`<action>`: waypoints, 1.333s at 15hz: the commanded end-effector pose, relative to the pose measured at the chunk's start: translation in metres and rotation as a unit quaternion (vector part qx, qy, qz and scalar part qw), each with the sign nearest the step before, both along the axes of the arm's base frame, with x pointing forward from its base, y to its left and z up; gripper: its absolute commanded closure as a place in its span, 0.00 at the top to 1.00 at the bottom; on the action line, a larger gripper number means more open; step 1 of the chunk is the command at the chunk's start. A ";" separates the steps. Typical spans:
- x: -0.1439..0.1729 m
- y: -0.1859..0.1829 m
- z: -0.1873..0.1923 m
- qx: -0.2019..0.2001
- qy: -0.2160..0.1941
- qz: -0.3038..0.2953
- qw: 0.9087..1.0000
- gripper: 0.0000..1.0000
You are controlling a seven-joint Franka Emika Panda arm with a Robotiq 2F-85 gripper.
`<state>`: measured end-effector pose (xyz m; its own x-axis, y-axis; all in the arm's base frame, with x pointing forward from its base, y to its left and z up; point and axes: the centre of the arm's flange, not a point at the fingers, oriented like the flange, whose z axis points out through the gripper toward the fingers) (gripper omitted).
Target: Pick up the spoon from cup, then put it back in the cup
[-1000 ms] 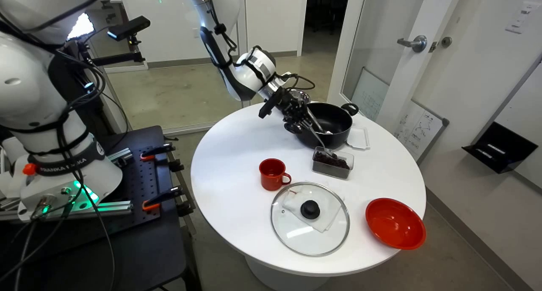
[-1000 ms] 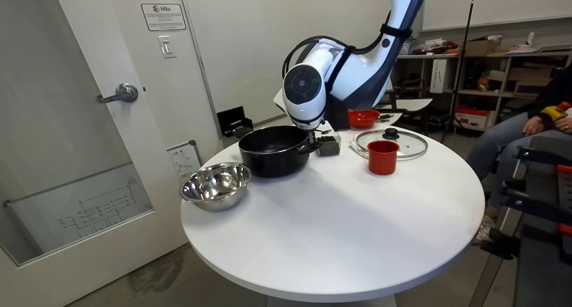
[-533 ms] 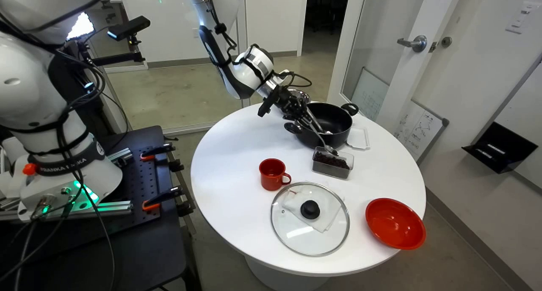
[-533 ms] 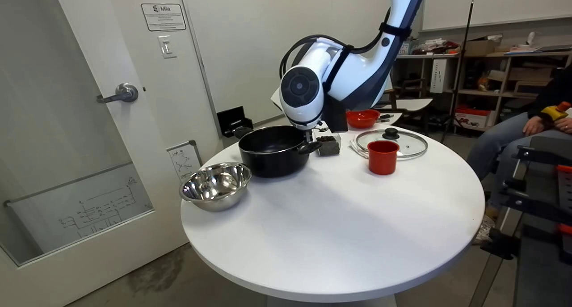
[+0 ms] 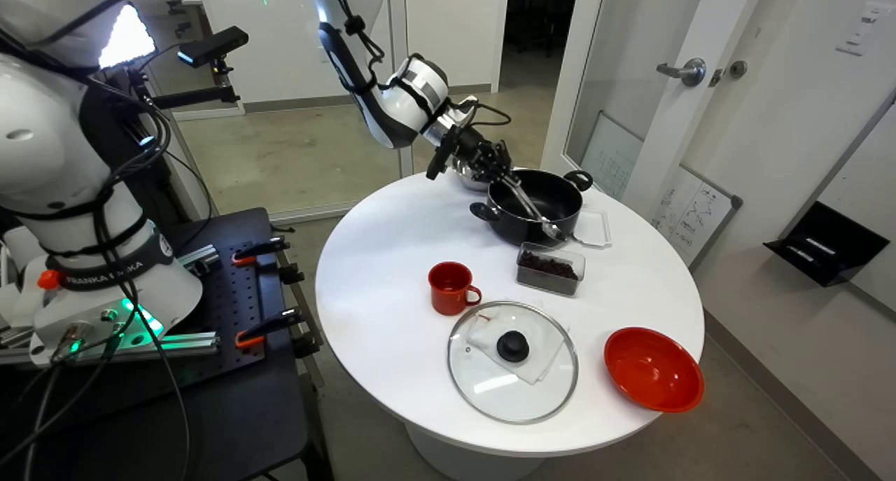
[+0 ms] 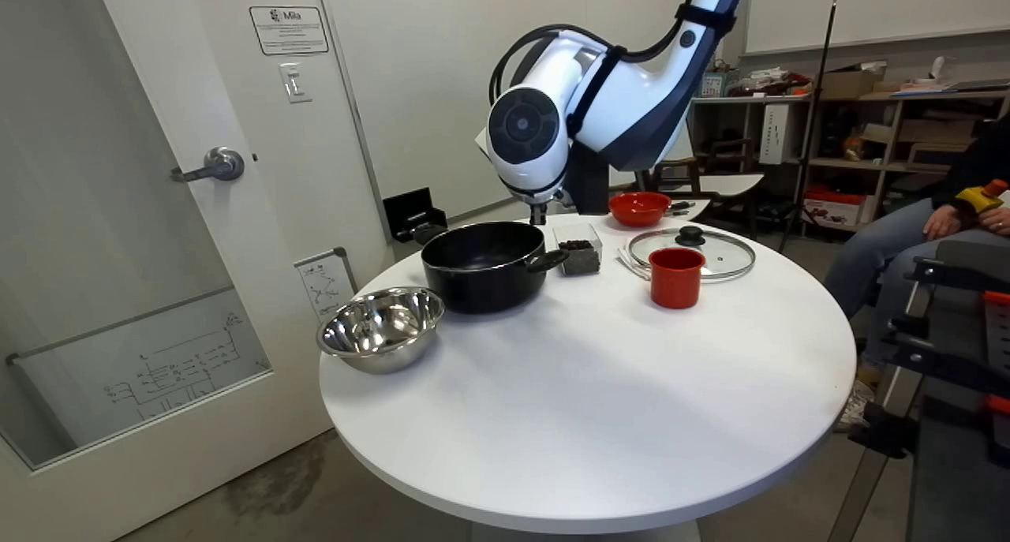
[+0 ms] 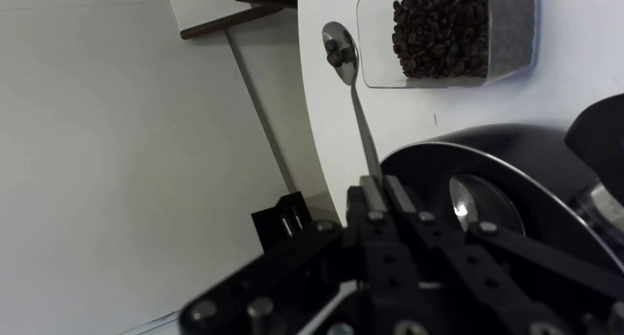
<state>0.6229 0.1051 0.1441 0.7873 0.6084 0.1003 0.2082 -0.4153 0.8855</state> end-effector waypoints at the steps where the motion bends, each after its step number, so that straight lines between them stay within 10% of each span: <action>1: -0.021 0.000 0.042 0.001 -0.023 -0.006 1.000 0.01; 20: -0.023 0.014 0.165 -0.036 -0.006 0.011 0.999 0.01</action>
<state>0.6078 0.1200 0.2972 0.7717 0.6308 0.0807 0.1974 -0.3581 0.9126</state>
